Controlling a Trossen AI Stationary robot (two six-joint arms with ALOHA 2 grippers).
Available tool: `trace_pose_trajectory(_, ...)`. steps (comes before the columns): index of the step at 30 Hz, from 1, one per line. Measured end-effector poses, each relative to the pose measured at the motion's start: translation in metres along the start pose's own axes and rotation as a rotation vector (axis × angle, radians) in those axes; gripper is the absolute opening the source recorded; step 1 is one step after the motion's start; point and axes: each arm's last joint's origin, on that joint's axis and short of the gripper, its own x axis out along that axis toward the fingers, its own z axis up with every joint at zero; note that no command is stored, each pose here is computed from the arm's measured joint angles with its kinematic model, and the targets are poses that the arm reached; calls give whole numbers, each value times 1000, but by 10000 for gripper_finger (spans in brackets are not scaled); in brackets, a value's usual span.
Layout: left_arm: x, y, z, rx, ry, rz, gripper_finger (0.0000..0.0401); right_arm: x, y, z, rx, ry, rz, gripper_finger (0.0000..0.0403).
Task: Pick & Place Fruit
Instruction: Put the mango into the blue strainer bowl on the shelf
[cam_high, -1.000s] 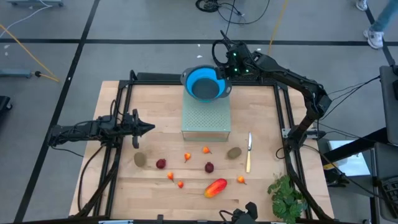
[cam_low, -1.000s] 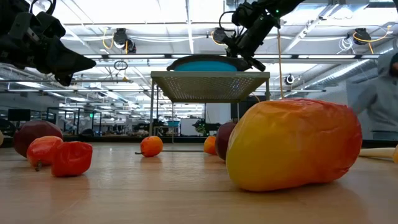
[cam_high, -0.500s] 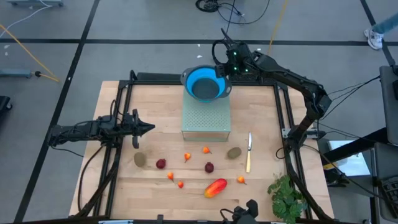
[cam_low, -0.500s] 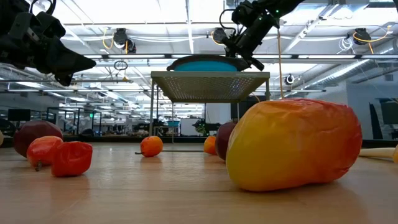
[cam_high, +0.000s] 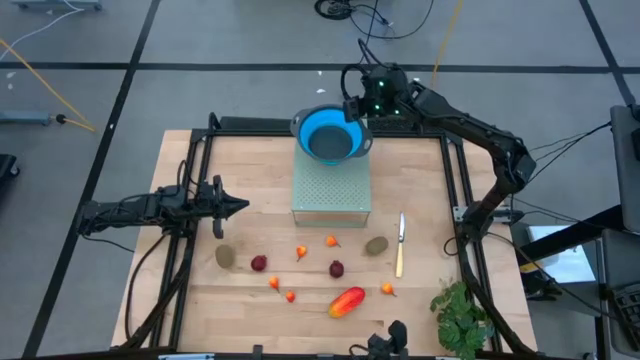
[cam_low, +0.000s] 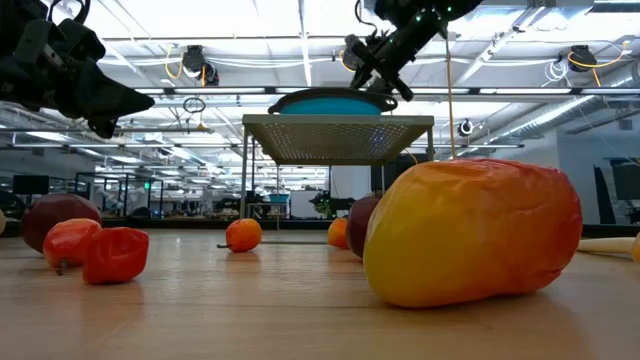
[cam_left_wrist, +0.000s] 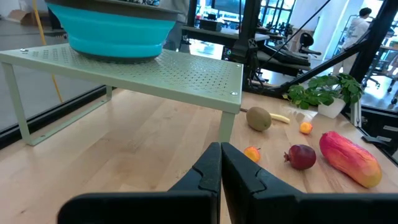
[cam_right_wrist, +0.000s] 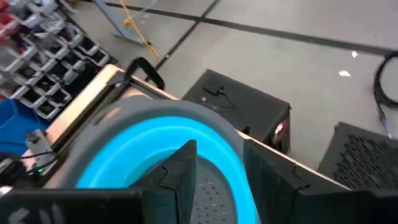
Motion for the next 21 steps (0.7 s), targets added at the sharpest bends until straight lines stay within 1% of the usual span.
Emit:
trace_pose_trajectory(4, 0, 0, 0, 8, 0, 0, 10, -13, 11, -2, -52, 1, 27, 111)
trace_pose_trajectory(8, 0, 0, 0, 21, 0, 0, 10, -32, 24, -3, -101, -9, 62, 93)
trace_pose_trajectory(15, 0, 0, 0, 24, 0, 0, 10, -53, 47, -10, -206, -16, 132, 40)
trace_pose_trajectory(18, 0, 0, 0, 25, 0, 0, 10, -59, 55, -16, -258, 8, 150, 13)
trace_pose_trajectory(21, 0, 0, 0, 25, 0, 0, 10, -61, 65, -22, -305, 19, 178, 3)
